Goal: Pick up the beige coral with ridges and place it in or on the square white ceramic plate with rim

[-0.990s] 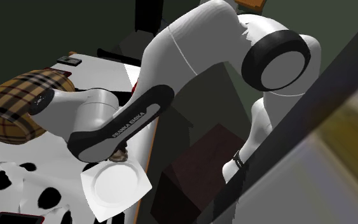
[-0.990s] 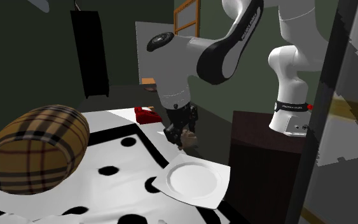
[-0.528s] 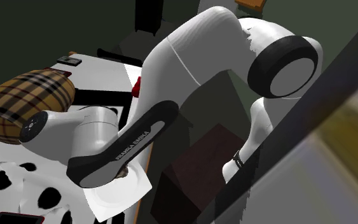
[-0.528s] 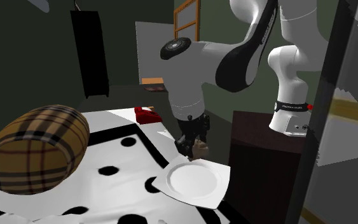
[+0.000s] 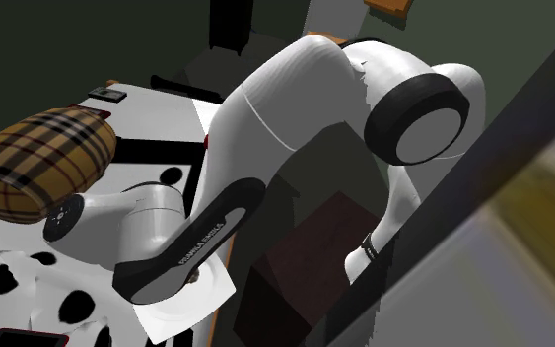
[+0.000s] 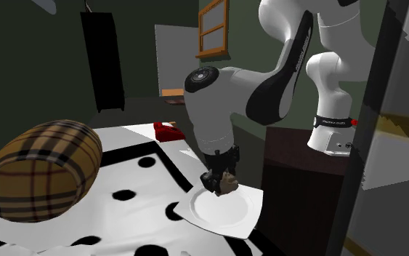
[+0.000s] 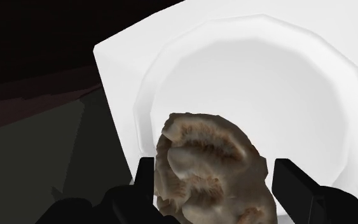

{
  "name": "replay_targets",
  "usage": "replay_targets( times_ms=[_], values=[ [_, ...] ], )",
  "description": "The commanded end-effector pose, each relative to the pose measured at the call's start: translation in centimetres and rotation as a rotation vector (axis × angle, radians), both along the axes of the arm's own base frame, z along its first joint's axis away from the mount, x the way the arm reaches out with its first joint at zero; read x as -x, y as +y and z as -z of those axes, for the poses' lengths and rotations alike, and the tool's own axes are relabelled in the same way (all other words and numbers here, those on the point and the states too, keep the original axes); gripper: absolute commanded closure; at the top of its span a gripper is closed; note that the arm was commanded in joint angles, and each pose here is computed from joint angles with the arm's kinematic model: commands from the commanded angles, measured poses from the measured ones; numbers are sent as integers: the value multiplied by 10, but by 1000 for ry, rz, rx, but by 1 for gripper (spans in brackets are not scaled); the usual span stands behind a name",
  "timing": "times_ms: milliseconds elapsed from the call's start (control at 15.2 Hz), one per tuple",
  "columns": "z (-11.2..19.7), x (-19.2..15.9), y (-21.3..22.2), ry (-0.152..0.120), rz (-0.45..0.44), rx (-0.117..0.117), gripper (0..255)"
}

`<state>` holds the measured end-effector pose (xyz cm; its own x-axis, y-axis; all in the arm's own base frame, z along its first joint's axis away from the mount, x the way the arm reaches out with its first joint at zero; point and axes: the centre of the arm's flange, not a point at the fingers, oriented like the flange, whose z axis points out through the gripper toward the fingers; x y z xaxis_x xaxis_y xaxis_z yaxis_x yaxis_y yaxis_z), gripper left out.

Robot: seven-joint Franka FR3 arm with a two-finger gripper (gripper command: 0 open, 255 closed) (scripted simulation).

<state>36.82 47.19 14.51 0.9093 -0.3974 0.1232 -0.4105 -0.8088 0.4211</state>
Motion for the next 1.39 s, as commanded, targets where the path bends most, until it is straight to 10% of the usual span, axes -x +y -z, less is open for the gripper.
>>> replay_targets(
  times_ms=[0,792,858,1320],
  values=[
    [10,0,1,0,0,-1,255],
    [30,0,1,0,0,-1,255],
    [30,0,1,0,0,-1,0],
    [6,-2,13,0,0,-1,0]
  ],
)
